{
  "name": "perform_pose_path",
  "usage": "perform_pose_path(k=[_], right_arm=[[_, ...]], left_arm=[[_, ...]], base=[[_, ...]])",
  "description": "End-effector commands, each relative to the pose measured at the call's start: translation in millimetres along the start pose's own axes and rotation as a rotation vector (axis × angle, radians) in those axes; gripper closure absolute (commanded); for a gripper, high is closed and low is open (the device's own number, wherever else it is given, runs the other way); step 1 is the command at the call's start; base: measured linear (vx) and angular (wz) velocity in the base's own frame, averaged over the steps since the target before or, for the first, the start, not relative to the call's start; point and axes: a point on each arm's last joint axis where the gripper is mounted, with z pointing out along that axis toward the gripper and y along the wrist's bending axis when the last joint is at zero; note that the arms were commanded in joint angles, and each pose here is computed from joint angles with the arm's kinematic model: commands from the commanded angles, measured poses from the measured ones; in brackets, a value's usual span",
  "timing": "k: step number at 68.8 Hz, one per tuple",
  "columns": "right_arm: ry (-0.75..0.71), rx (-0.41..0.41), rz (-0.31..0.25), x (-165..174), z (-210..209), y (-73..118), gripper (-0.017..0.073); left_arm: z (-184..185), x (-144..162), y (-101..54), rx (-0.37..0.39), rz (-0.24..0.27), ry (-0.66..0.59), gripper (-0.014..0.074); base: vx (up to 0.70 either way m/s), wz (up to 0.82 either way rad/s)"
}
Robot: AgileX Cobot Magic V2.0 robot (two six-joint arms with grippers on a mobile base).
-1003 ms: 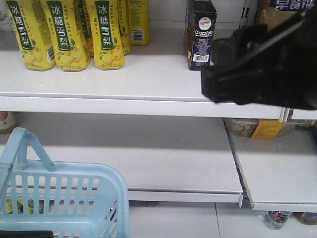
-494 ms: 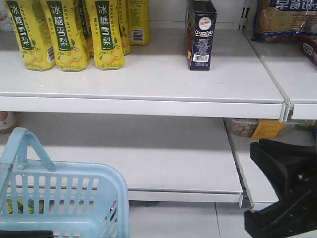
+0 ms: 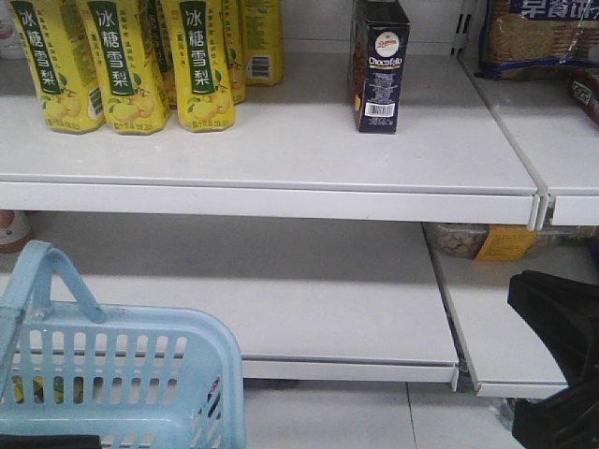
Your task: Left arm holds basket, right arm returns cookies
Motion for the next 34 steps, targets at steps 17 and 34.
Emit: perform_pose_path(k=[17,34], right_arm=[[-0.078,0.009,-0.005,-12.5,-2.4,-1.5,0.0567],[-0.078,0.009,-0.005,-12.5,-2.4,-1.5,0.0567]], left_arm=[[-2.2,-10.4,-10.8,0.063,-0.006,-0.070,0.0600],[-2.2,-10.4,-10.8,0.063,-0.006,-0.070,0.0600]], base=[[0.00,0.00],[0.00,0.00]])
